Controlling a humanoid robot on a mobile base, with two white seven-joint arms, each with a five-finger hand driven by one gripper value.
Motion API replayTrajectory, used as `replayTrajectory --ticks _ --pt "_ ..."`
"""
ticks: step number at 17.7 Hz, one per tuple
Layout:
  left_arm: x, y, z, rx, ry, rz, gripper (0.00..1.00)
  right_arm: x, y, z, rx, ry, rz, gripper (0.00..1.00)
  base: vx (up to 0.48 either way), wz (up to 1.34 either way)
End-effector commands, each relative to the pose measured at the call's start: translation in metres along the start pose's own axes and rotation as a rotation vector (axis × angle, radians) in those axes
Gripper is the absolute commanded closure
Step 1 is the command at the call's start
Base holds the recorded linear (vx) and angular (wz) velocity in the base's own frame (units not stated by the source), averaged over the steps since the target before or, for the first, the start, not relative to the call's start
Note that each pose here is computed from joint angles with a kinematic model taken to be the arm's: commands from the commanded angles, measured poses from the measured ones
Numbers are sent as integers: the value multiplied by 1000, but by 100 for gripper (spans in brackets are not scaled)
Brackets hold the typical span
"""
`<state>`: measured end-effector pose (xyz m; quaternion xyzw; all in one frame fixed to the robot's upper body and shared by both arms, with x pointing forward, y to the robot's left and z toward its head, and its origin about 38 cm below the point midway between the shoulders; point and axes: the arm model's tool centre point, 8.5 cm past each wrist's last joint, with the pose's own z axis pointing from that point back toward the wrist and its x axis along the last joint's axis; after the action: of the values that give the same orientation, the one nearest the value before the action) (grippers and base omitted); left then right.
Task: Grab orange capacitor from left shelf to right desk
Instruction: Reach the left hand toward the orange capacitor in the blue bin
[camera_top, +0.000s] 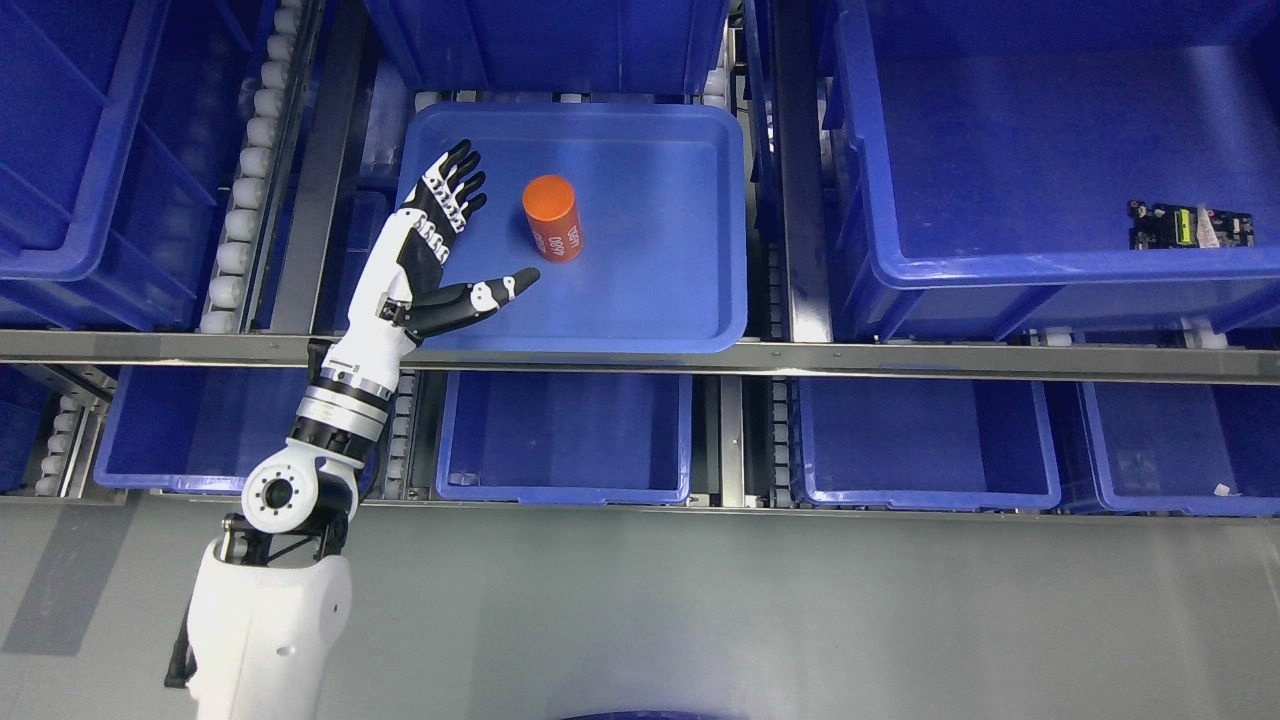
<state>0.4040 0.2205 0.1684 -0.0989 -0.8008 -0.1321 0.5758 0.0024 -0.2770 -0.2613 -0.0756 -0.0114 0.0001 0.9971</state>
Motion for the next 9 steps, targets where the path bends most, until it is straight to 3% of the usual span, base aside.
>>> replayTrajectory --ticks 1,9 --pt "-21 -7 -27 -59 81 -68 0 -9 -11 -1 -18 5 -3 0 0 0" --pt "-38 -21 -49 -112 140 -128 0 -8 -11 -1 -18 4 -4 0 0 0"
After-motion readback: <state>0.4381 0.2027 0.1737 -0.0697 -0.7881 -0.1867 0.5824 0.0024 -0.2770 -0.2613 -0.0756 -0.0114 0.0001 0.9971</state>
